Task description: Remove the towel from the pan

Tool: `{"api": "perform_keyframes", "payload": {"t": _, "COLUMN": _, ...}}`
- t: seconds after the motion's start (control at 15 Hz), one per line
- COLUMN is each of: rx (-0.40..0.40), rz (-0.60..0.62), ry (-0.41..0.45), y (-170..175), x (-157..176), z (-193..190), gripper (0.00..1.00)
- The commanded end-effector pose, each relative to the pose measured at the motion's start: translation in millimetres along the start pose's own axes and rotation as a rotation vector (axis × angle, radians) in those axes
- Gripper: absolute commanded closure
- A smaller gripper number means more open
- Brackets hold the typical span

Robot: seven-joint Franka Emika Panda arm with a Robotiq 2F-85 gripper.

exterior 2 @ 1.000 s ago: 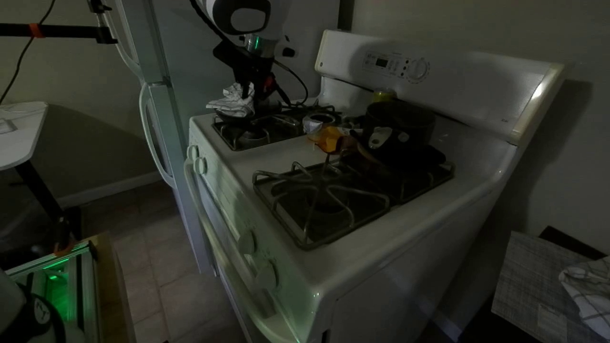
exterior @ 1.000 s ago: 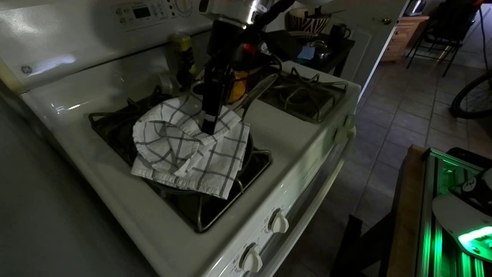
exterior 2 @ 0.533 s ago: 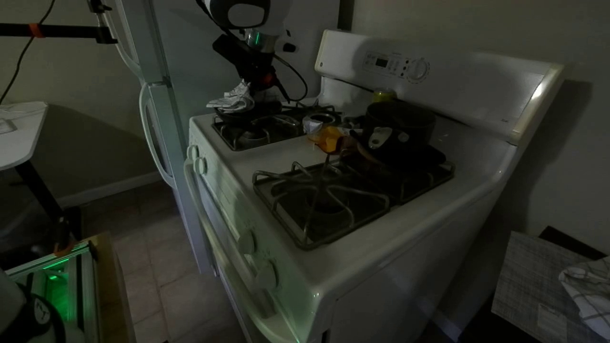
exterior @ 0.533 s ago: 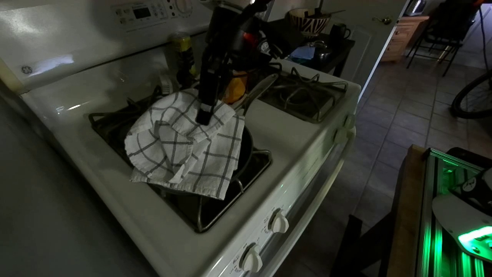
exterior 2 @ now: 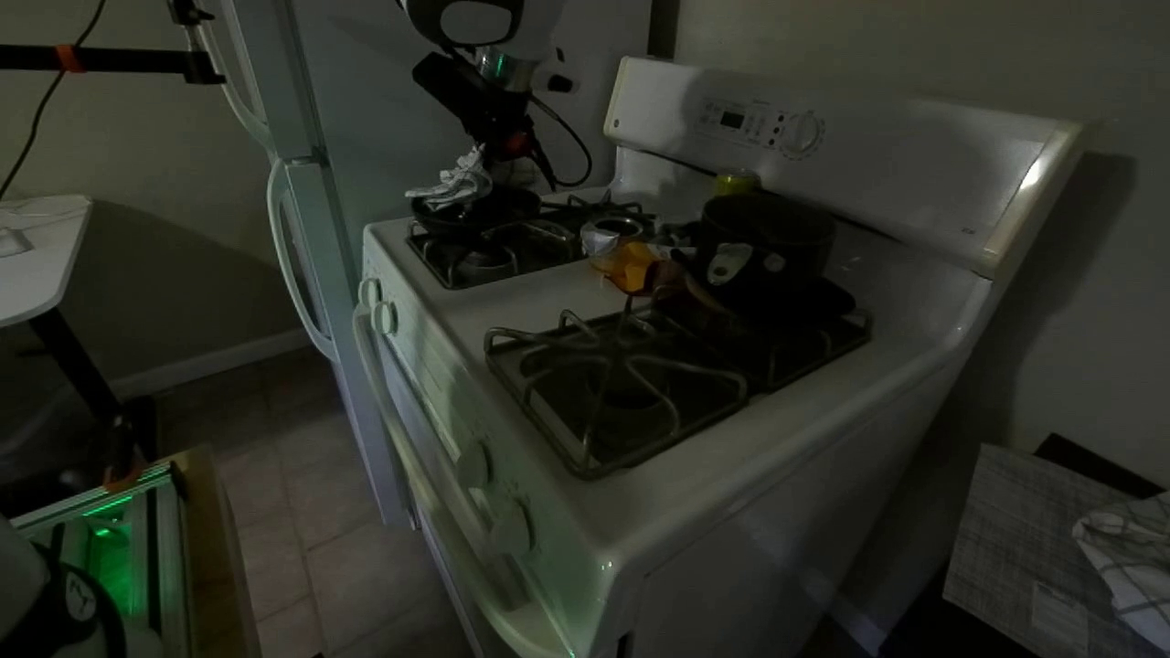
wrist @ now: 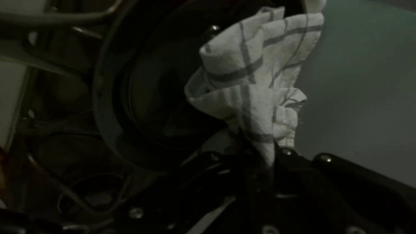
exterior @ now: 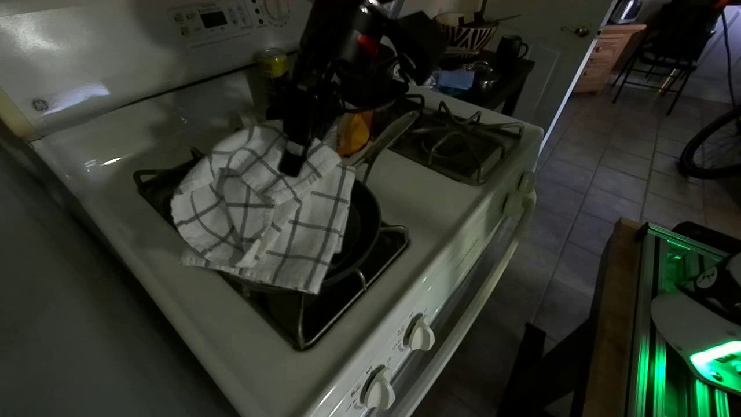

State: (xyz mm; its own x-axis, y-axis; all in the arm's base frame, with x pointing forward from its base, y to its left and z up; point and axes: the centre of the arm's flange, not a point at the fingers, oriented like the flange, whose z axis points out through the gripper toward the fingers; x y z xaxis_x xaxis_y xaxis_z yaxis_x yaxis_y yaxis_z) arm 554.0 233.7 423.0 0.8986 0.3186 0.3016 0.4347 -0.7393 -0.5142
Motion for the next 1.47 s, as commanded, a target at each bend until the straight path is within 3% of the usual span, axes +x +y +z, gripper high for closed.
{"api": "perform_keyframes", "payload": {"t": 0.0, "rx": 0.083, "rz": 0.145, "ry": 0.112, "y": 6.0, "x": 45.8, "z": -26.9, "gripper": 0.98}}
{"api": "perform_keyframes", "payload": {"t": 0.2, "rx": 0.134, "rz": 0.265, "ry": 0.197, "y": 0.8, "x": 87.6, "z": -33.1, "gripper": 0.98}}
{"api": "perform_keyframes", "payload": {"t": 0.4, "rx": 0.218, "rz": 0.295, "ry": 0.216, "y": -10.2, "x": 129.1, "z": -27.2, "gripper": 0.98}}
{"api": "perform_keyframes", "payload": {"t": 0.53, "rx": 0.225, "rz": 0.314, "ry": 0.212, "y": -13.8, "x": 153.8, "z": -16.0, "gripper": 0.98}}
{"api": "perform_keyframes", "payload": {"t": 0.8, "rx": 0.149, "rz": 0.403, "ry": 0.201, "y": -4.4, "x": 176.3, "z": 15.8, "gripper": 0.98}}
{"api": "perform_keyframes", "payload": {"t": 1.4, "rx": -0.169, "rz": 0.581, "ry": 0.207, "y": 58.4, "x": 175.3, "z": 68.5, "gripper": 0.98}}
